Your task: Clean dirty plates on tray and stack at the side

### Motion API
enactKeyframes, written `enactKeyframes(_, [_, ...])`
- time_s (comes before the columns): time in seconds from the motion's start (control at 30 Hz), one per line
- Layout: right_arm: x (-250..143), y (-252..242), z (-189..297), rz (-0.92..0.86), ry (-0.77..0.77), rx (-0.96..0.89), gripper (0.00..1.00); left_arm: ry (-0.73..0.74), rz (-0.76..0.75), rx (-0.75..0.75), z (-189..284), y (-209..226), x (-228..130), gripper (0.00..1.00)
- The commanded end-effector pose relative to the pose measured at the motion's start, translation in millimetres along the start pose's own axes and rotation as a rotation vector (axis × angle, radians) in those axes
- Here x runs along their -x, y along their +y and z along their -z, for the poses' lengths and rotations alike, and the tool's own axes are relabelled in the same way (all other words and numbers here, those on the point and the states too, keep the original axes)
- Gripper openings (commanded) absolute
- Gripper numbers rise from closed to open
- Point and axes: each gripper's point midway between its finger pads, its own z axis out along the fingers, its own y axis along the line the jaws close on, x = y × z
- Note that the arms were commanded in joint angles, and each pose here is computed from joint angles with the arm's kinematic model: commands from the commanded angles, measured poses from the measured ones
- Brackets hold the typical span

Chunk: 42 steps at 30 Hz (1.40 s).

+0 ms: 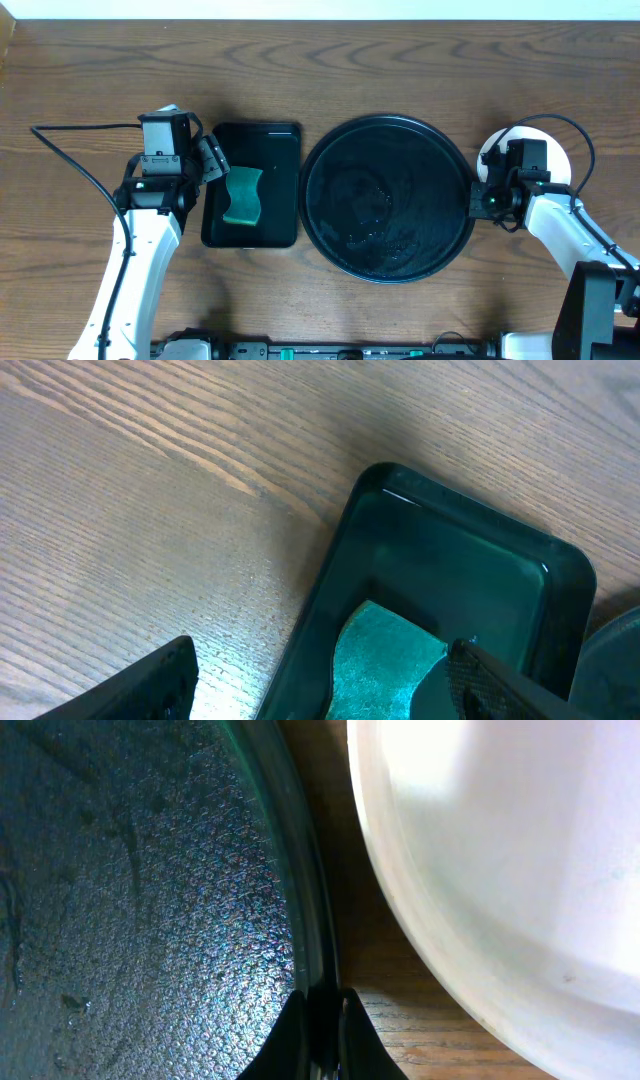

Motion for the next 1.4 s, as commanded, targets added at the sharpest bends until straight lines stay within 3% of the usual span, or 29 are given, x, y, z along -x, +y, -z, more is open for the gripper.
enactKeyframes(0.0, [-7.6,17.3,0.3,0.023,0.017,0.091,0.01,-0.031,0.014,0.007,5.5,0.4,10.7,0.80])
enactKeyframes(0.93, [-13.6,16.8,0.5,0.033,0.041,0.089,0.02,-0.031,0.014,0.007,5.5,0.4,10.7,0.80])
enactKeyframes(1.07, [-12.8,16.8,0.7,0.043,0.038,0.089,0.18,-0.030,0.014,0.007,5.5,0.4,10.6,0.80])
enactKeyframes(1.3, [4.9,19.3,17.7,0.081,0.020,0.083,0.34,-0.030,0.014,0.007,5.5,0.4,10.6,0.80])
enactKeyframes(1.37, [15.9,17.9,27.9,0.083,0.002,0.062,0.44,-0.031,0.014,0.007,5.5,0.4,10.7,0.80])
